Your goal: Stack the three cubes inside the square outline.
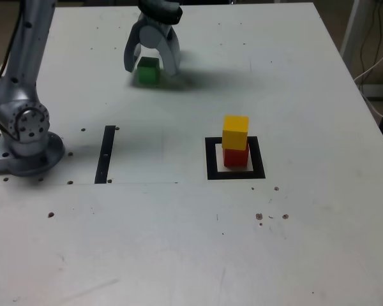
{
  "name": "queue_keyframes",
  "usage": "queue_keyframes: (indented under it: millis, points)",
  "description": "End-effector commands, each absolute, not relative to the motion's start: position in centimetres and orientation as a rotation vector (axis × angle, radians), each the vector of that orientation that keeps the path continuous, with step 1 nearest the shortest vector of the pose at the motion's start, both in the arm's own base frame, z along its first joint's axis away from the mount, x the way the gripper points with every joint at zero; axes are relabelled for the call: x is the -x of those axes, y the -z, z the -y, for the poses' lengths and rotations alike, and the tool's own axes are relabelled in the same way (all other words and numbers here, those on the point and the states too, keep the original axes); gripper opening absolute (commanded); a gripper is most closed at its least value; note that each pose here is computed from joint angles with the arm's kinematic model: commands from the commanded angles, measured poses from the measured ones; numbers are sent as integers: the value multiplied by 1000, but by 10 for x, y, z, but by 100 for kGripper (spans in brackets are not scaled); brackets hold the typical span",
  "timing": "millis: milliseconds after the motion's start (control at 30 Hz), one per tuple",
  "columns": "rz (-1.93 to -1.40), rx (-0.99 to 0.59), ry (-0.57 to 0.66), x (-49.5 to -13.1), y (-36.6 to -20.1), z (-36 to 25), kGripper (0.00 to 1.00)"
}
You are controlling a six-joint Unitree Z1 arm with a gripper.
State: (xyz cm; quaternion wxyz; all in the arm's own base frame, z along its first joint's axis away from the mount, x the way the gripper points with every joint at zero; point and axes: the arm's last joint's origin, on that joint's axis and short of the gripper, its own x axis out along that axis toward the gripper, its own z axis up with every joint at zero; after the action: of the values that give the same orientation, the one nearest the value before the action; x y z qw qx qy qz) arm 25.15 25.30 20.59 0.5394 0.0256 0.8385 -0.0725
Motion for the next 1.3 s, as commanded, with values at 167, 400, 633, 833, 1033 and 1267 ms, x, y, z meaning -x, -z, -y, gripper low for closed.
queue_keyframes:
  millis: [167,400,633,833,1033,1267]
  points:
    - [-2014,-39,156,-252,-202,-254,44]
    - [-2026,-44,161,-255,-199,-253,27]
    - [-2025,-49,167,-257,-202,-251,23]
    - [-2017,-60,171,-261,-208,-249,23]
    - [-1990,-94,169,-266,-228,-237,23]
    - [-1939,-120,161,-275,-260,-210,23]
